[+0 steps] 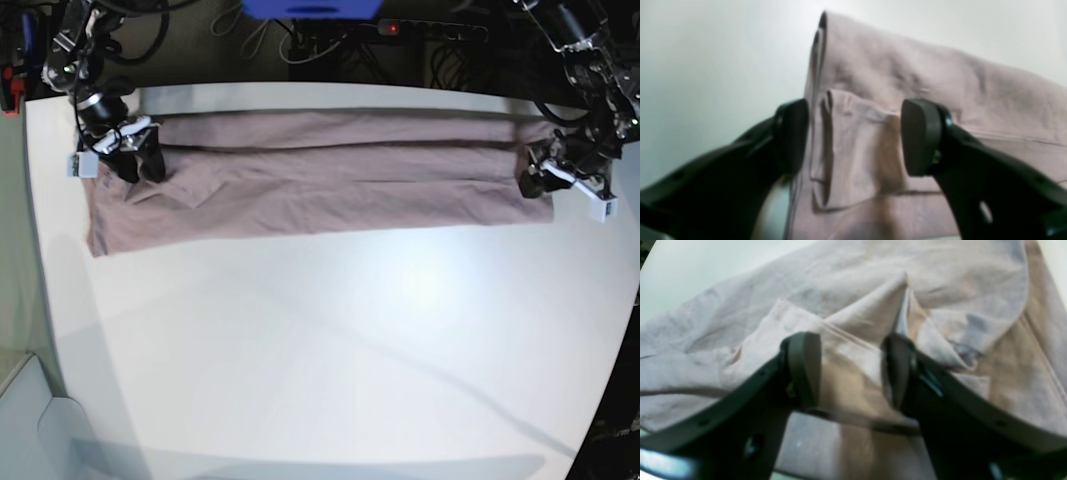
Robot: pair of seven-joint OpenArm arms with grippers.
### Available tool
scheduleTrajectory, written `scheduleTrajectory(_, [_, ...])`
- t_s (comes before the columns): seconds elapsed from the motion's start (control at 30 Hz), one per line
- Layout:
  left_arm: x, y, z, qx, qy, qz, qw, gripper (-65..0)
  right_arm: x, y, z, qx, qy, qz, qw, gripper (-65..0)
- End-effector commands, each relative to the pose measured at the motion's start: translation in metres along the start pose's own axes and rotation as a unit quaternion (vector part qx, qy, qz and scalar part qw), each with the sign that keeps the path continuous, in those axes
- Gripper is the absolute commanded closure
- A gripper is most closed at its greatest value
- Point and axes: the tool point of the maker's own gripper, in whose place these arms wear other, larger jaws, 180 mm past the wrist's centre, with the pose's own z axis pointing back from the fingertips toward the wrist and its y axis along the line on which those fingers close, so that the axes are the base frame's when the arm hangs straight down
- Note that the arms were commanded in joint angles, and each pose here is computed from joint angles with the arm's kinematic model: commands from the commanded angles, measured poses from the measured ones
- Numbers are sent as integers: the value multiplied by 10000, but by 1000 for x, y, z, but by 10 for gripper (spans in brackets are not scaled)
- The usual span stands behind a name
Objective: Layout the t-shirt on the table in an organized manner, then fold the t-shirt properly
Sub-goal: 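Grasp the strip end with the left gripper and lift it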
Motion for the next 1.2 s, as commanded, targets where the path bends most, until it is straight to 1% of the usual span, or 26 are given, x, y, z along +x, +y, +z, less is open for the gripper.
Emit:
scheduleTrajectory(0.0, [5, 3, 5, 16, -90, -39, 10000, -422, -34, -18, 7, -391, 847, 183, 9955, -324])
scheduleTrajectory(0.23, [-8, 5, 6, 43, 64, -29, 10000, -421, -33, -18, 7, -383, 839, 197, 9955, -324])
scheduleTrajectory(0.47, [-44, 14, -9, -28, 466, 467, 9978, -418, -32, -17, 7, -377, 826, 186, 9957, -324])
scheduleTrajectory(0.5, [-48, 14, -10, -33, 514, 517, 9973, -400, -32, -17, 7, -377, 826, 186, 9957, -324])
scheduleTrajectory(0.53, [-50, 15, -11, -39, 544, 554, 9970, -352, -32, -17, 7, -377, 826, 186, 9957, -324])
scheduleTrajectory(0.6, [-52, 15, -12, -44, 568, 586, 9967, -229, -32, -17, 7, -377, 826, 186, 9957, -324])
scheduleTrajectory(0.67, [-50, 15, -13, -52, 547, 582, 9968, -65, -29, -16, 4, -367, 792, 198, 9960, -324])
scheduleTrajectory(0.7, [-47, 13, -14, -71, 532, 570, 9969, 0, -27, -16, 3, -360, 778, 204, 9961, -324])
scheduleTrajectory(0.73, [-48, 13, -14, -70, 548, 575, 9968, 0, -27, -16, 3, -360, 778, 204, 9961, -324])
scheduleTrajectory(0.8, [-49, 14, -14, -52, 572, 565, 9968, -26, -25, -16, 2, -354, 764, 208, 9962, -324])
scheduleTrajectory(0.87, [-45, 13, -14, -56, 528, 535, 9972, 0, -25, -16, 2, -354, 764, 208, 9962, -324])
scheduleTrajectory(0.93, [-34, 6, -16, -150, 438, 432, 9980, -5, -25, -16, 2, -354, 764, 208, 9962, -324])
scheduleTrajectory(0.97, [-27, 0, -17, -194, 406, 299, 9985, -4, -25, -16, 2, -354, 764, 208, 9962, -324])
scheduleTrajectory(1.07, [6, -29, -14, -357, 93, -359, 9987, -3, -25, -16, 2, -354, 764, 208, 9962, -324])
scheduleTrajectory(1.1, [15, -42, -12, -438, -10, -580, 9974, -3, -25, -16, 2, -354, 764, 208, 9962, -324])
scheduleTrajectory(1.17, [28, -80, -11, -695, -197, -1014, 9922, -3, -25, -16, 2, -354, 764, 208, 9962, -324])
